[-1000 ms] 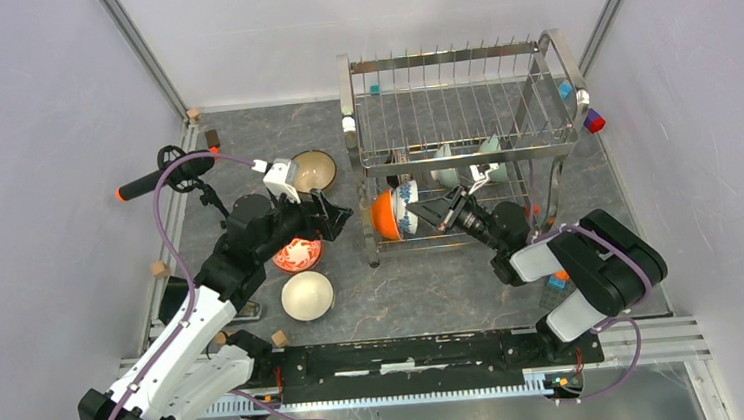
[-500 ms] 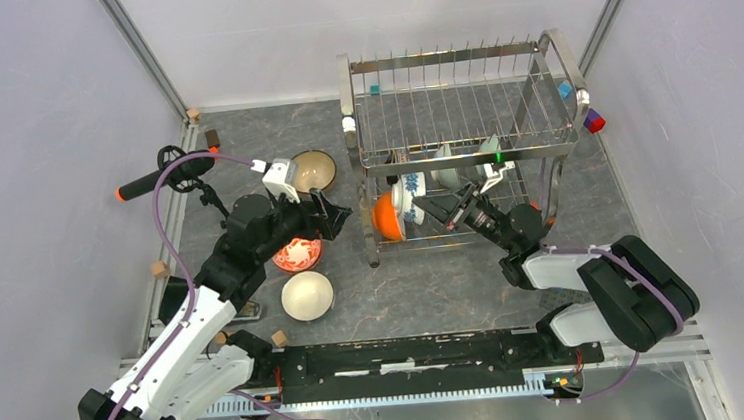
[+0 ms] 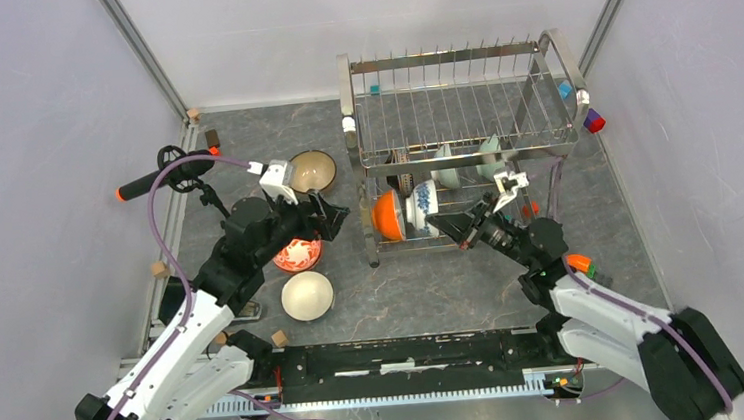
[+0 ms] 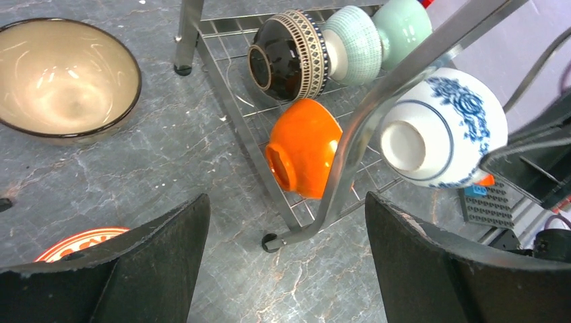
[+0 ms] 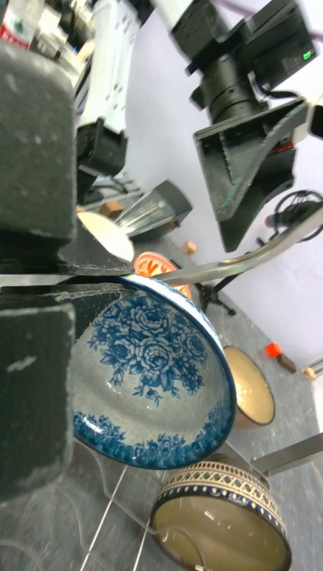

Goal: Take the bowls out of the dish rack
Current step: Place the bowl at the center of the board.

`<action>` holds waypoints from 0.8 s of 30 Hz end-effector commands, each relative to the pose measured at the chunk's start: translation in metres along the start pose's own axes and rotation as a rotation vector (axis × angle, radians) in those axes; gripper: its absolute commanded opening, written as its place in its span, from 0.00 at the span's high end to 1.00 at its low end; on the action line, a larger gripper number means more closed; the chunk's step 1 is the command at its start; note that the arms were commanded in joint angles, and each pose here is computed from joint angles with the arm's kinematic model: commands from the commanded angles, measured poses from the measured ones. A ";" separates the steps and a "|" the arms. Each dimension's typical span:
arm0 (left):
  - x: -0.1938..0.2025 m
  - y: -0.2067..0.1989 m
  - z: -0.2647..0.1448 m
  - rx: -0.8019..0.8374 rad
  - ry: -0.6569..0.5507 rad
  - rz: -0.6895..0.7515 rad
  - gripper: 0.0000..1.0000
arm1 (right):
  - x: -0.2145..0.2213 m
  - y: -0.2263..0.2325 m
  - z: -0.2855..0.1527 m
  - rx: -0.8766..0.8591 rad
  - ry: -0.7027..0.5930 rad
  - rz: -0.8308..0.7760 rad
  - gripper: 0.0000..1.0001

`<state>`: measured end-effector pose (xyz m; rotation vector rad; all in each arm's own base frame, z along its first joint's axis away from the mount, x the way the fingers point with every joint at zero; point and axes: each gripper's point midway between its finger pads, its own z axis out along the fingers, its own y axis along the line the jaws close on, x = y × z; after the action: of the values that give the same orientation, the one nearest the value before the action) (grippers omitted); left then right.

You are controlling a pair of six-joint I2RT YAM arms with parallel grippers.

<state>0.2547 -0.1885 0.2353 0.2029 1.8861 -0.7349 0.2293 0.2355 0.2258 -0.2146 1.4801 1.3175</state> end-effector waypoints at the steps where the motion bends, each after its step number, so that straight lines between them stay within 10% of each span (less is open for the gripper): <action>1: -0.011 0.007 -0.005 -0.071 -0.020 0.023 0.10 | 0.015 0.003 -0.017 0.019 0.083 -0.166 1.00; 24: 0.022 0.023 -0.058 -0.316 0.100 -0.386 0.00 | 0.091 0.025 -0.058 0.212 0.557 -0.813 1.00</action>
<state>0.2256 -0.1486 0.2124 -0.2271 2.1151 -0.6444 0.1296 0.2385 0.1258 -1.0036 1.7978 0.6041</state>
